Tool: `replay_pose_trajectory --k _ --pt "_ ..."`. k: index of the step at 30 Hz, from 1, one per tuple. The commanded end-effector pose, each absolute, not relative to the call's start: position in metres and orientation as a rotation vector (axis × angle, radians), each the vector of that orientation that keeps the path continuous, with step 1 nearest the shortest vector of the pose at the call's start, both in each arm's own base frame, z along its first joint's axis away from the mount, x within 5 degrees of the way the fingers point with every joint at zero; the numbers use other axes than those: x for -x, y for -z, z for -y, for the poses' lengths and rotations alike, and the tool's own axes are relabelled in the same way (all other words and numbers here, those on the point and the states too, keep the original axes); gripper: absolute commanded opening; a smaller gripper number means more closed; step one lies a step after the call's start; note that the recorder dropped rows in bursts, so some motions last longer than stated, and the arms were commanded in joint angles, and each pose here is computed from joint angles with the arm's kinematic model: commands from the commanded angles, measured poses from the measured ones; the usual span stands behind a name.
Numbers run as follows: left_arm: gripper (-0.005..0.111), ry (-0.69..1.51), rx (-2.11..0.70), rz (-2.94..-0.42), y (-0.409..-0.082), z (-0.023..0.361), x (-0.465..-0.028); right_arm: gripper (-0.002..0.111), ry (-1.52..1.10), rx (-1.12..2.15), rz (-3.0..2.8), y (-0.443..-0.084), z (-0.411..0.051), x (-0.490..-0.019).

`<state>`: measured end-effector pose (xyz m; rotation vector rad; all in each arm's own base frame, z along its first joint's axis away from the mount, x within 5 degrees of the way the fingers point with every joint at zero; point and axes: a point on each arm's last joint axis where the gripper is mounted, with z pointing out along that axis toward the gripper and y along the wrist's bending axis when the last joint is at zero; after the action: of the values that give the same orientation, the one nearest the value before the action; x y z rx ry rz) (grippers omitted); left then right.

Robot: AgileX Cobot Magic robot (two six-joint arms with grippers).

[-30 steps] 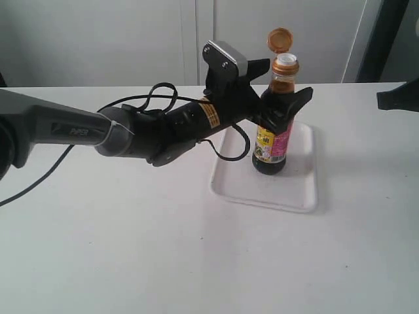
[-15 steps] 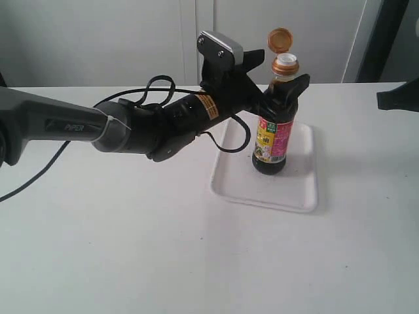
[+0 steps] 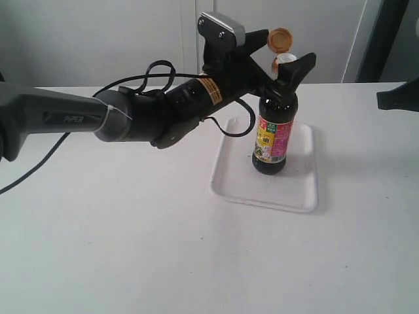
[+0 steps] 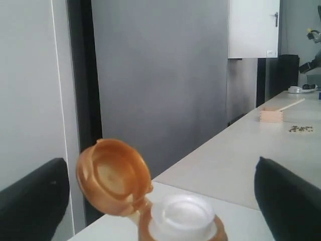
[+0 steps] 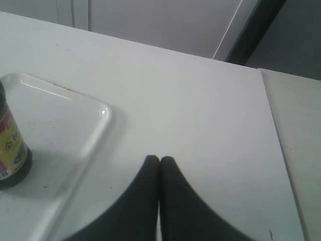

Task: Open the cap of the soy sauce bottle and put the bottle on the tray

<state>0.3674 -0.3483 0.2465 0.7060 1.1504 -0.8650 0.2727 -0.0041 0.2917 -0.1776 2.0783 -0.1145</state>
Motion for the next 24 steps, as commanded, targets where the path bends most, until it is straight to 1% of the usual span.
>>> replay_pose_trajectory --k 1,8,13,16,18,20,23,24 --pt "0.105 0.874 -0.694 -1.102 -0.268 0.346 -0.363 0.000 0.112 0.163 -2.057 -0.295 0.005 -0.272" --pt "0.105 0.864 -0.684 -1.070 -0.292 0.341 -0.358 0.000 0.112 0.163 -2.057 -0.295 0.005 -0.272" --pt "0.105 0.866 -0.683 -1.060 -0.300 0.339 -0.355 0.000 0.112 0.163 -2.057 -0.295 0.005 -0.272" --pt "0.105 0.856 -0.716 -1.068 -0.308 0.338 -0.352 0.000 0.113 0.162 -2.051 -0.295 0.005 -0.272" --pt "0.104 0.817 -0.793 -1.069 -0.317 0.337 -0.346 0.000 0.113 0.162 -2.048 -0.296 0.005 -0.272" --pt "0.097 0.779 -0.864 -1.084 -0.327 0.335 -0.340 0.000 0.114 0.162 -2.046 -0.296 0.005 -0.272" --pt "0.067 0.755 -0.903 -1.184 -0.340 0.328 -0.334 0.000 0.113 0.162 -2.049 -0.296 0.005 -0.272" --pt "0.053 0.728 -0.923 -1.215 -0.343 0.325 -0.332 0.000 0.113 0.162 -2.049 -0.296 0.005 -0.272"
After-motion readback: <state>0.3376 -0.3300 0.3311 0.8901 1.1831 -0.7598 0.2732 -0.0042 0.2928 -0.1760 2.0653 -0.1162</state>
